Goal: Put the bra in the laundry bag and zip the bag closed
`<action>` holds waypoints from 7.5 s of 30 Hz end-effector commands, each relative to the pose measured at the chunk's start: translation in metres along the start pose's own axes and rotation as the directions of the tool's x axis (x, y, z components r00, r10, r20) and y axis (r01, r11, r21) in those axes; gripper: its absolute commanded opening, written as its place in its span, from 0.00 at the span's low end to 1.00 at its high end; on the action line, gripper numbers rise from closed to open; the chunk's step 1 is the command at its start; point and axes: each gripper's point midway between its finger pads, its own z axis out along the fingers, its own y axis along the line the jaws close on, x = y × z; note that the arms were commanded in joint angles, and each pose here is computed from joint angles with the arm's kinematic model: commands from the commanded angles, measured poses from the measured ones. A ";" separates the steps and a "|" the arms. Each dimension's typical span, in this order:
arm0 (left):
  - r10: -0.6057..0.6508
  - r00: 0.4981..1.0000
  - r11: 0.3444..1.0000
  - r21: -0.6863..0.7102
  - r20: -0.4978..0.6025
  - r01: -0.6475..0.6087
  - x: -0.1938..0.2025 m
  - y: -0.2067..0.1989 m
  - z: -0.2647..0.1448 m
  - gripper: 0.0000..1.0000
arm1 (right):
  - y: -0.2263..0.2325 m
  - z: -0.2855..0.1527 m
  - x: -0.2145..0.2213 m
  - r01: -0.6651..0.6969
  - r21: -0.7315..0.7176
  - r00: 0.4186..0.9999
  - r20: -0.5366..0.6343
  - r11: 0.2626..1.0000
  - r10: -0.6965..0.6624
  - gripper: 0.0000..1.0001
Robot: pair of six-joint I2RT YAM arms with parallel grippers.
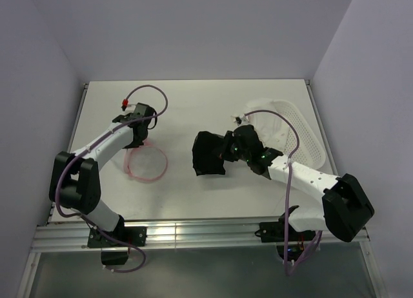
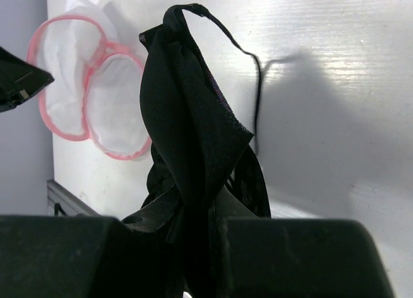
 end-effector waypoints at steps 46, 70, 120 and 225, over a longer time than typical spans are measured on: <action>0.054 0.988 0.533 0.832 0.145 -0.151 0.019 -0.159 -0.195 0.00 | 0.103 0.059 0.028 -0.141 -0.426 0.973 -0.226 0.894 0.046 0.00; 0.178 0.983 0.300 0.948 0.052 -0.105 0.056 -0.171 -0.248 0.00 | 0.084 0.044 -0.064 -0.320 -0.371 0.880 0.225 0.872 0.419 0.00; 0.071 0.786 -0.202 0.763 -0.614 0.614 0.043 -0.151 -0.298 0.00 | -0.057 -0.031 -0.032 -0.175 0.622 0.877 0.451 0.763 -0.167 0.00; -0.172 0.461 0.046 0.461 -0.870 0.886 -0.008 -0.171 -0.097 0.00 | -0.007 -0.023 -0.010 -0.036 -0.125 0.991 0.126 0.991 0.052 0.77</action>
